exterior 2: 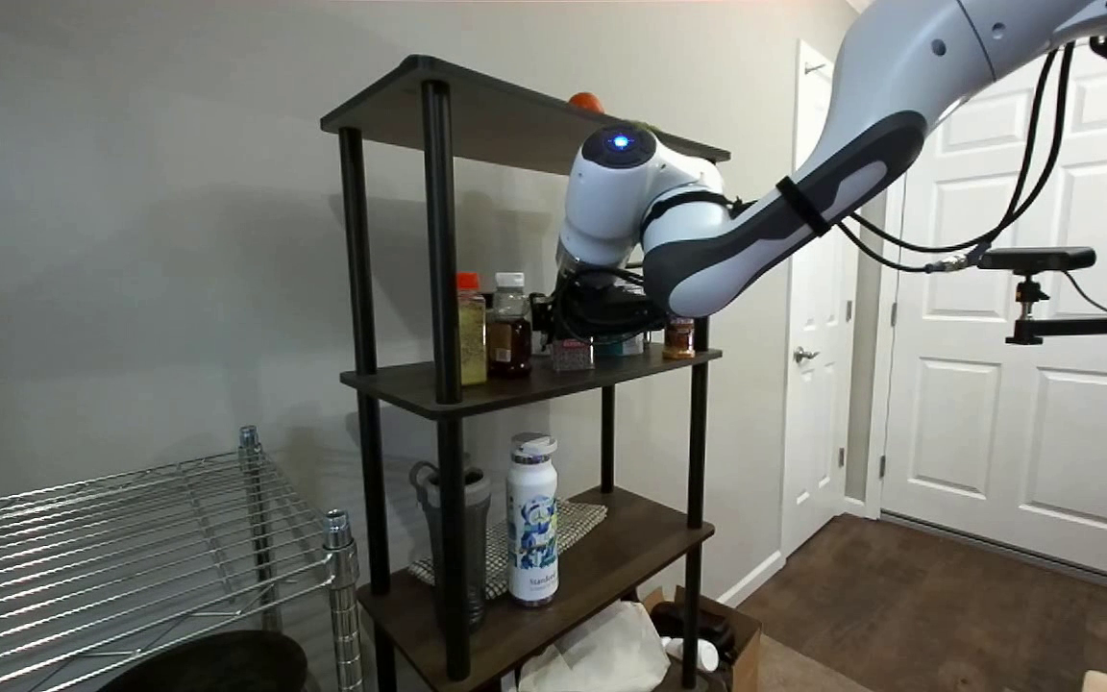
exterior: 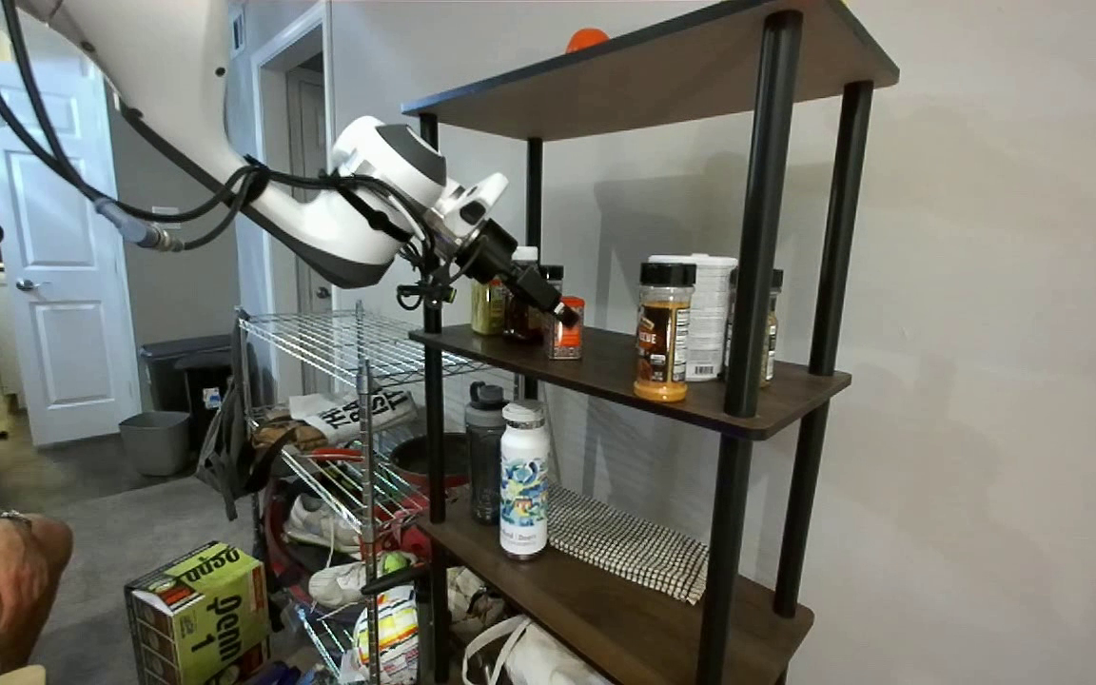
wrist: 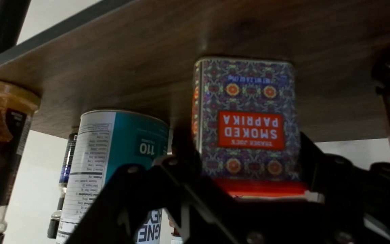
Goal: Move the jar with the orange label to the topmost shelf.
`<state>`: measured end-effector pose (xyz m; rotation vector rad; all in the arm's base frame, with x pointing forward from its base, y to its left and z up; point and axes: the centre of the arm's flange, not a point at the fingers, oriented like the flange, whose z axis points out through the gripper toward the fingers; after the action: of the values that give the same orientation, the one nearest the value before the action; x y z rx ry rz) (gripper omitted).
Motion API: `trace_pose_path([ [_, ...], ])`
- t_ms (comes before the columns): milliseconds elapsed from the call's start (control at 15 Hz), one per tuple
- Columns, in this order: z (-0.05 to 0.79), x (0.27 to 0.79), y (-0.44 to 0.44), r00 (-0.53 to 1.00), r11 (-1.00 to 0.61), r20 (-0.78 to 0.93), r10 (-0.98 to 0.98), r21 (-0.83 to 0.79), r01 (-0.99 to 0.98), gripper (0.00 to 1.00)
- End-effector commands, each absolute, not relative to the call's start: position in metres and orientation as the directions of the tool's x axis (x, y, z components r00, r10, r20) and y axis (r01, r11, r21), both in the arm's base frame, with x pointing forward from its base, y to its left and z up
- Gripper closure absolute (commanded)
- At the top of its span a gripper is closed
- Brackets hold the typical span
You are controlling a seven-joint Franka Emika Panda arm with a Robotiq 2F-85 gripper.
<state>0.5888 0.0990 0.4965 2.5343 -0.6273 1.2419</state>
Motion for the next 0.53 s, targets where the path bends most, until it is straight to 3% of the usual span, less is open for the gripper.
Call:
trace_pose_path([
  [0,0.502,0.575,0.098,0.533,-0.87,0.8,-0.277,0.027,-0.493,0.52],
  [467,0.521,0.529,0.104,0.515,-0.881,0.813,-0.271,0.006,-0.473,0.52],
])
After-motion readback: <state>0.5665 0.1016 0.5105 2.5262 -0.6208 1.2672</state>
